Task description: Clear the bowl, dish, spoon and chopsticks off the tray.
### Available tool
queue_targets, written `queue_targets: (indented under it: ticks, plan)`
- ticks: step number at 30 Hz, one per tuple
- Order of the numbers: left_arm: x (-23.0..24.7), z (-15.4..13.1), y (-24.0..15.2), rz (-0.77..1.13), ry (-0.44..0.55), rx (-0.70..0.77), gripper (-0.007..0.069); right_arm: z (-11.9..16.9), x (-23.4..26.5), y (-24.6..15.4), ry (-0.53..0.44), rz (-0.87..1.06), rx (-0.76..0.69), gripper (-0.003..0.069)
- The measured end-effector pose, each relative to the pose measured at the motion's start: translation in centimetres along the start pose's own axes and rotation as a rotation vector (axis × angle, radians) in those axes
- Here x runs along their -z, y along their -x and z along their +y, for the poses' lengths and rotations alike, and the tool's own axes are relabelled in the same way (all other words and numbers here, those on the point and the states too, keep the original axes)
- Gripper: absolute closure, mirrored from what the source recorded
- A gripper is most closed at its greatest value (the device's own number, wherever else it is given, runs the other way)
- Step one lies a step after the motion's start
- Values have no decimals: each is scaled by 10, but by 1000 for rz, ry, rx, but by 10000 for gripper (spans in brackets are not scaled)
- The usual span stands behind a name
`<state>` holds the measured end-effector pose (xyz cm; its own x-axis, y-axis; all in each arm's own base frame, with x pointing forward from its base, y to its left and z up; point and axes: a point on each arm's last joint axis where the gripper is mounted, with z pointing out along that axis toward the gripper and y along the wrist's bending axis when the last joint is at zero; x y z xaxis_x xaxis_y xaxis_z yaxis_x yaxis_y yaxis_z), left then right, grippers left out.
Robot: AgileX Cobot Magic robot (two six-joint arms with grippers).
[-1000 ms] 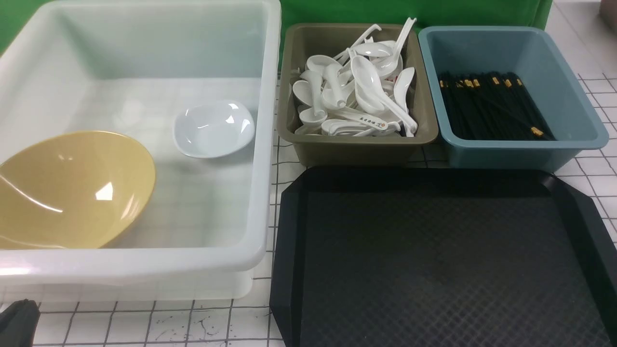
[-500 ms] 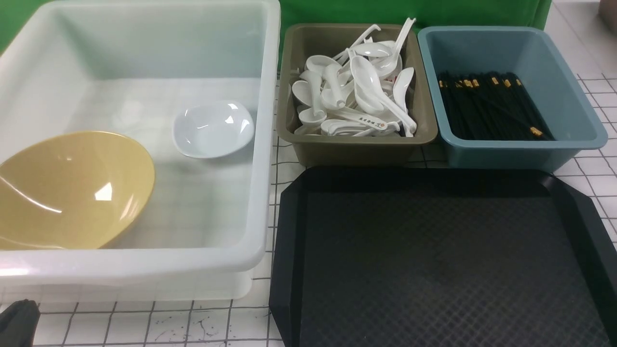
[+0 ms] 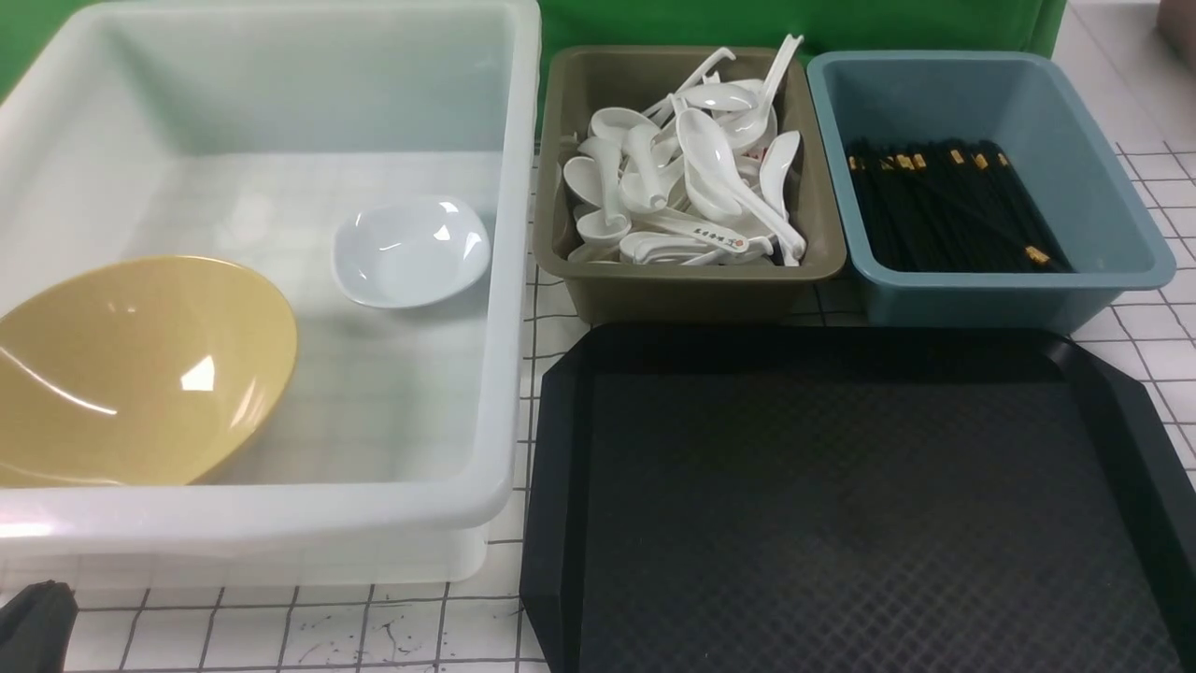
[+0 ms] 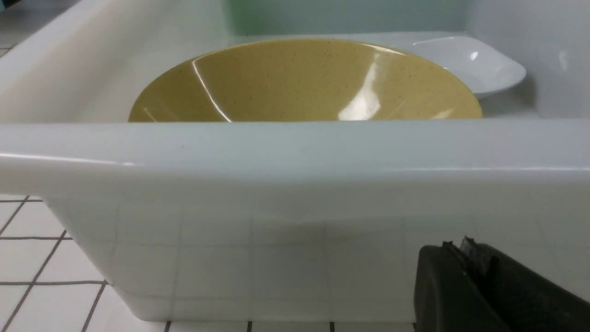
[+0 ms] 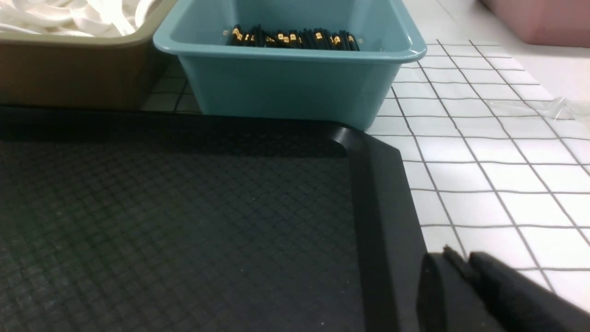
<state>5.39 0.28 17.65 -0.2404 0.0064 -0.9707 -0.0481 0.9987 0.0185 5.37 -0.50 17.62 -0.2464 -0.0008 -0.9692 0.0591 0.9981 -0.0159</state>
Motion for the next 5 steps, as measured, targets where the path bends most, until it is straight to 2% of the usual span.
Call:
queue_targets:
  ticks: [5]
  plan:
    - [0, 0, 0, 0, 0, 0, 637, 0, 0, 0, 0, 0, 0, 550]
